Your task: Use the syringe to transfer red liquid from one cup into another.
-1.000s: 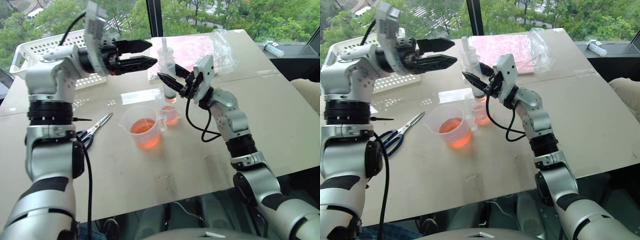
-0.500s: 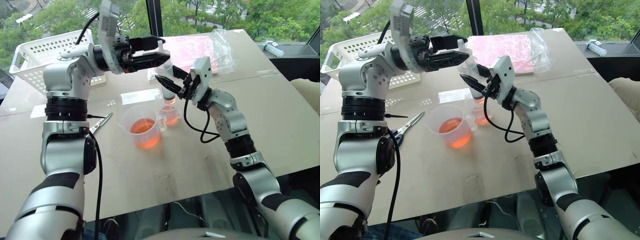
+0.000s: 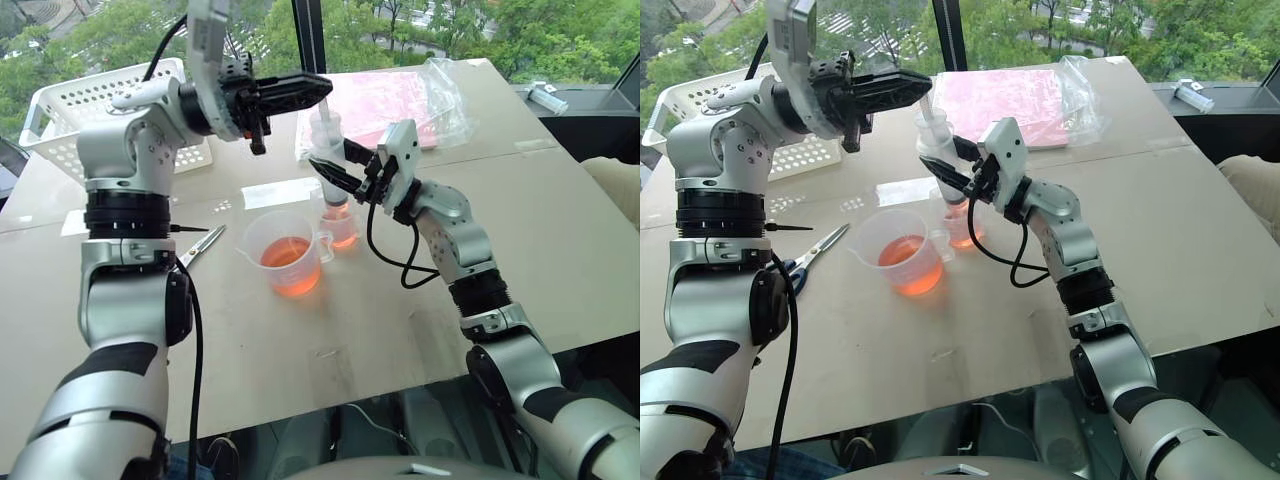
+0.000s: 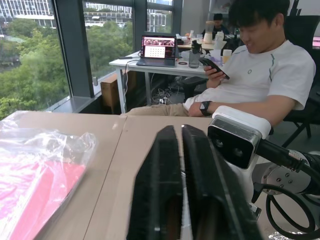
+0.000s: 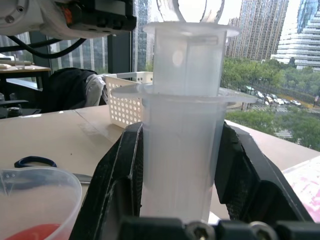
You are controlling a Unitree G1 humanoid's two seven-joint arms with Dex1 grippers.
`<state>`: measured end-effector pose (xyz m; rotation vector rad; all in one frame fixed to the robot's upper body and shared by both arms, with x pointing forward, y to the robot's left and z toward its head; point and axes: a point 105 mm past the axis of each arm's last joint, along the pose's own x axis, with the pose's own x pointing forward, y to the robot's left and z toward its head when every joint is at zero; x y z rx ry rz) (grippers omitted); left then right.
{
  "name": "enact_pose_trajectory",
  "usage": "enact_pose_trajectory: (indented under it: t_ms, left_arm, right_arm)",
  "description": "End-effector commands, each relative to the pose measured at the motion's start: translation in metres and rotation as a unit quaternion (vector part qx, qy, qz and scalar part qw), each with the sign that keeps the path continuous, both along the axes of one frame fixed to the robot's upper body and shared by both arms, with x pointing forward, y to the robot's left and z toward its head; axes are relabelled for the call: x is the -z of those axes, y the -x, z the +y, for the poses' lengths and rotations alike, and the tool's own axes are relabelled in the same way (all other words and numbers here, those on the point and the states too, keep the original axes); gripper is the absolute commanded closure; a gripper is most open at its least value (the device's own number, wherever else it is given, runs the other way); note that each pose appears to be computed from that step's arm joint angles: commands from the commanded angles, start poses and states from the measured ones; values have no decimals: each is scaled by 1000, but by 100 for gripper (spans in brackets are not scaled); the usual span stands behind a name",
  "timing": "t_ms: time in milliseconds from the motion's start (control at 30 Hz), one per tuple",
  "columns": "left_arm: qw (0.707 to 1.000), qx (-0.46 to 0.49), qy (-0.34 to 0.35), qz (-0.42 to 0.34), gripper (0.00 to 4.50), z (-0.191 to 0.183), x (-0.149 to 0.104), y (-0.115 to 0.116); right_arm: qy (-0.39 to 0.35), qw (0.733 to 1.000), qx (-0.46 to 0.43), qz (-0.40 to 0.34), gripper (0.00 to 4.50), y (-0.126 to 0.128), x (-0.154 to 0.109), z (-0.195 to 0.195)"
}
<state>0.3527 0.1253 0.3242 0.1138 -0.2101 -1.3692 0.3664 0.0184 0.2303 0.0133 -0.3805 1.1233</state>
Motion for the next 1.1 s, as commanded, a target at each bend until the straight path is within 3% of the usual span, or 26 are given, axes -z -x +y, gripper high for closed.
enact_pose_trajectory:
  t_ms: [33, 500, 700, 900, 1000, 1100]
  left_arm:
    - [999, 7, -32, -7, 440, -5, 7, 4]
    - [999, -8, -31, -2, 440, -2, 12, -1]
    - [999, 10, 48, -18, 440, 0, -25, 7]
    - [998, -30, 53, 9, 440, 18, -28, -3]
    - [999, -16, 31, 5, 440, 23, -23, 3]
    - [999, -24, 24, 0, 323, 26, -21, 2]
  right_arm:
    - [-26, 998, -13, -47, 299, 9, -28, 4]
    - [-29, 998, -14, -54, 299, 9, -33, 5]
    - [-30, 998, -14, -54, 299, 9, -33, 4]
    - [-33, 998, -13, -53, 299, 8, -34, 3]
    - [-33, 998, -13, -54, 299, 8, -34, 3]
    - [-33, 998, -13, -54, 299, 8, -34, 3]
